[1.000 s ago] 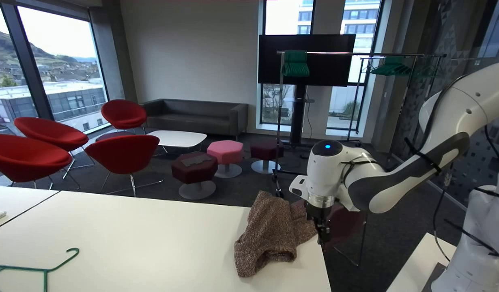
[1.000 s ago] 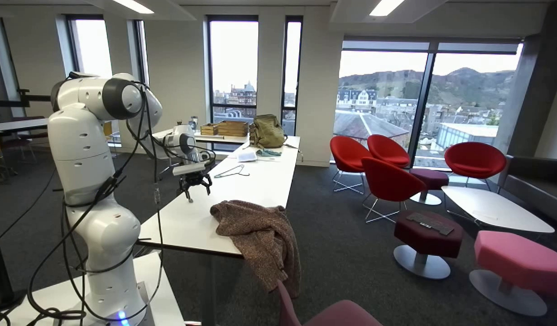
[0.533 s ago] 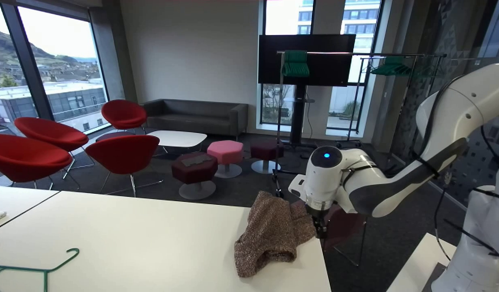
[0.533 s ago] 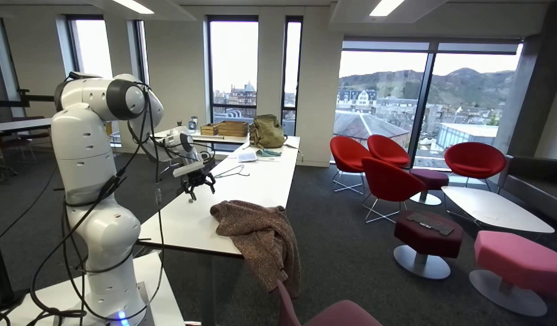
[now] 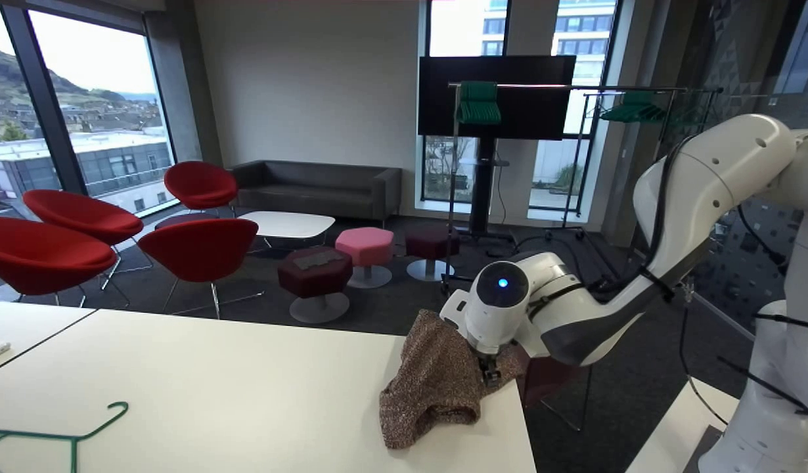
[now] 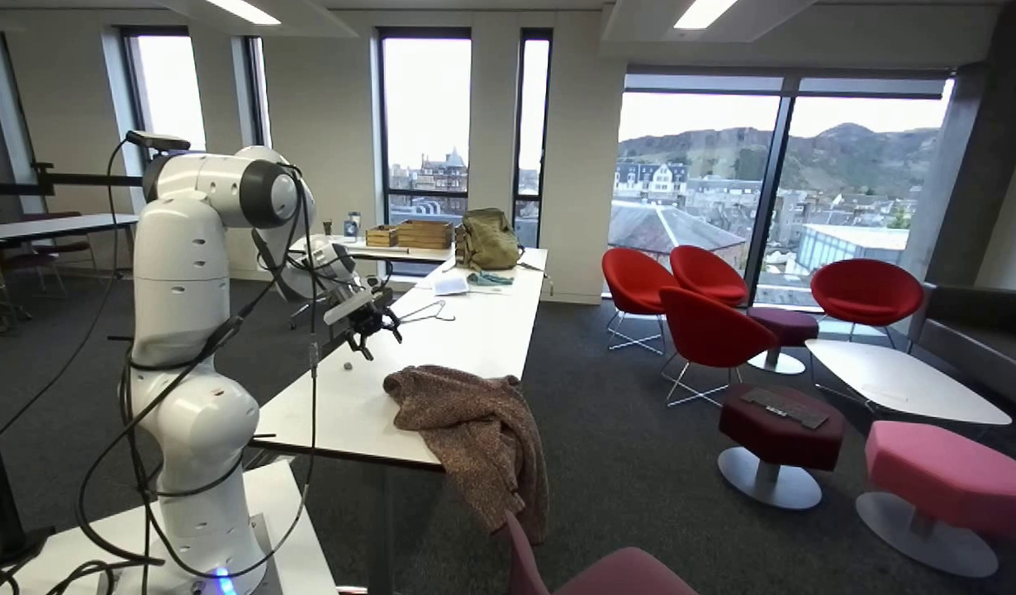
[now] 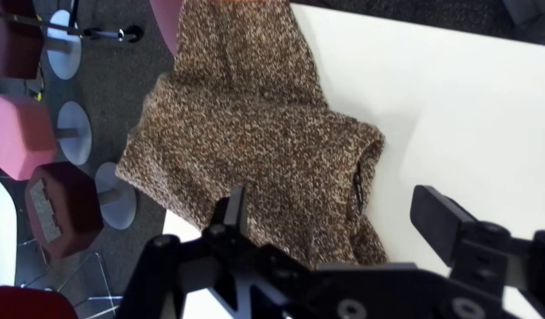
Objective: Hang the brown clothing on the back of the chair
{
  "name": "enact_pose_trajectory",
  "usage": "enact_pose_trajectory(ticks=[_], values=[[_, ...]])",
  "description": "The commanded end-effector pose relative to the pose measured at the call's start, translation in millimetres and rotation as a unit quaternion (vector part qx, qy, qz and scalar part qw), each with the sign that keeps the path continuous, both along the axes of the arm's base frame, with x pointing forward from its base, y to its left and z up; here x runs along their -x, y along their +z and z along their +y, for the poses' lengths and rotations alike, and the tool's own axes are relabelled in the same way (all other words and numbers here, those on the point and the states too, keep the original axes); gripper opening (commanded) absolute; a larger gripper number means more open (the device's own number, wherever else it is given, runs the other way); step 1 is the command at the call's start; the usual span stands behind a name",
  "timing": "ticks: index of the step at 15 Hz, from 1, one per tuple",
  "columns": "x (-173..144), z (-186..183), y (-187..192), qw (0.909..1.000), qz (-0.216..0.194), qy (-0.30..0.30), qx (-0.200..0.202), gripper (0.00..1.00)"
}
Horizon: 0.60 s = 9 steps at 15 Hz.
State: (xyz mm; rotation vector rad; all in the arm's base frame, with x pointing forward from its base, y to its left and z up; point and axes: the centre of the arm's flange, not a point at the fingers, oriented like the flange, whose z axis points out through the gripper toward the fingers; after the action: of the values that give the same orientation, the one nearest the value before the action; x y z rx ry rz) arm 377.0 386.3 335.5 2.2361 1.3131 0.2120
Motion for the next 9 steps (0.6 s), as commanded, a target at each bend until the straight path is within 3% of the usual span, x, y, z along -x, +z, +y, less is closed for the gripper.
enact_pose_trajectory(ticks=[1,9], values=[[-16.0,42.1,-16.5,0.9986,-0.012,0.043,-0.028,1.00],[-32.1,77.0,-45.1,0.9961,-0.015,0.085,-0.016,1.00]])
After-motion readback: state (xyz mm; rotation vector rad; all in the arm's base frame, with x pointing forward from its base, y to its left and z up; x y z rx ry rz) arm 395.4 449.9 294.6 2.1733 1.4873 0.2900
